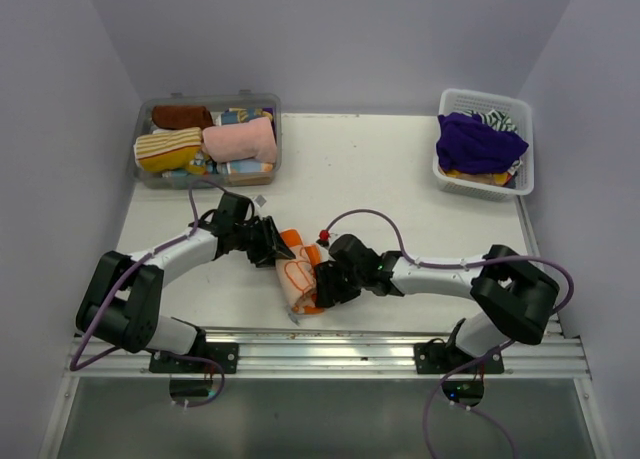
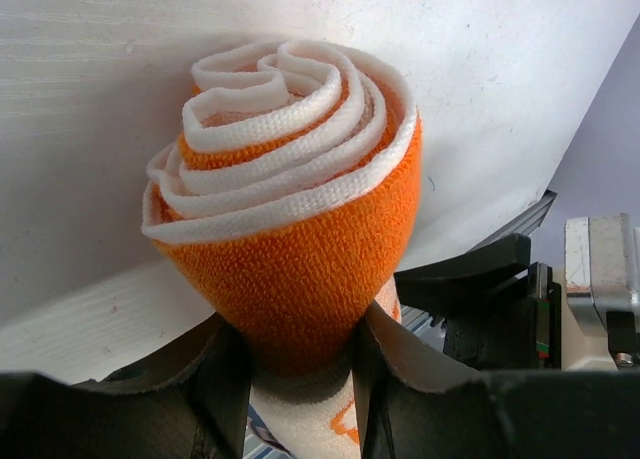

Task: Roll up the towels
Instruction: Roll the towel, then place the rolled towel into the container

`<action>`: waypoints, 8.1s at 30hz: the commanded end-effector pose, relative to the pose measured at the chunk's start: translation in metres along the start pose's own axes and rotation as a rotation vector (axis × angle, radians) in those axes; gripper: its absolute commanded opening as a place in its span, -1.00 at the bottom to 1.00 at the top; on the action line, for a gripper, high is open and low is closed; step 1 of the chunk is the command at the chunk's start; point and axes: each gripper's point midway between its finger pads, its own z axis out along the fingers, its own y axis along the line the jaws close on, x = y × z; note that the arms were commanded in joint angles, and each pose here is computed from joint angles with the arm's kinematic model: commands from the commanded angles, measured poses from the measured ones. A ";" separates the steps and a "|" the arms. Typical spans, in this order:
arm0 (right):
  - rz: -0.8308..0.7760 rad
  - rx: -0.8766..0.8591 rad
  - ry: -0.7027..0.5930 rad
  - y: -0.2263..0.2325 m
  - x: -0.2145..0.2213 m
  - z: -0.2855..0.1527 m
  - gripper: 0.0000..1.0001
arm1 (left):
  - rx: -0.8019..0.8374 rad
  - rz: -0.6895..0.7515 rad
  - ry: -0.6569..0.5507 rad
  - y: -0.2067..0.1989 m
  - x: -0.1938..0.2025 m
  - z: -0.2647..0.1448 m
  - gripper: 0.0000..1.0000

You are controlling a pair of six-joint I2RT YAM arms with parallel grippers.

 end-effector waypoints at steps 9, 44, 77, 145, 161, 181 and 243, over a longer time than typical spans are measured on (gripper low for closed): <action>-0.006 0.139 -0.065 -0.022 -0.016 0.006 -1.00 | 0.005 0.028 0.014 -0.004 0.002 -0.003 -0.49; -0.272 0.185 -0.368 0.024 -0.105 -0.098 0.28 | -0.052 -0.035 0.115 0.017 0.017 0.012 -0.60; -0.265 0.066 -0.241 0.041 -0.082 -0.001 -0.53 | -0.009 -0.030 0.026 -0.004 0.000 -0.011 0.54; 0.276 -0.213 -0.271 -0.008 -0.085 -0.022 0.75 | 0.011 -0.266 -0.071 0.011 0.024 0.013 -0.23; 0.136 0.259 -0.548 -0.067 -0.101 -0.145 0.79 | 0.096 -0.143 -0.219 -0.063 -0.035 -0.046 -0.39; 0.164 0.255 -0.522 -0.067 -0.098 -0.140 0.79 | 0.227 -0.076 -0.869 -0.130 -0.270 -0.280 -0.45; 0.189 0.261 -0.387 -0.066 -0.096 -0.106 0.77 | -0.029 -0.655 -0.968 0.114 -0.433 -0.200 0.34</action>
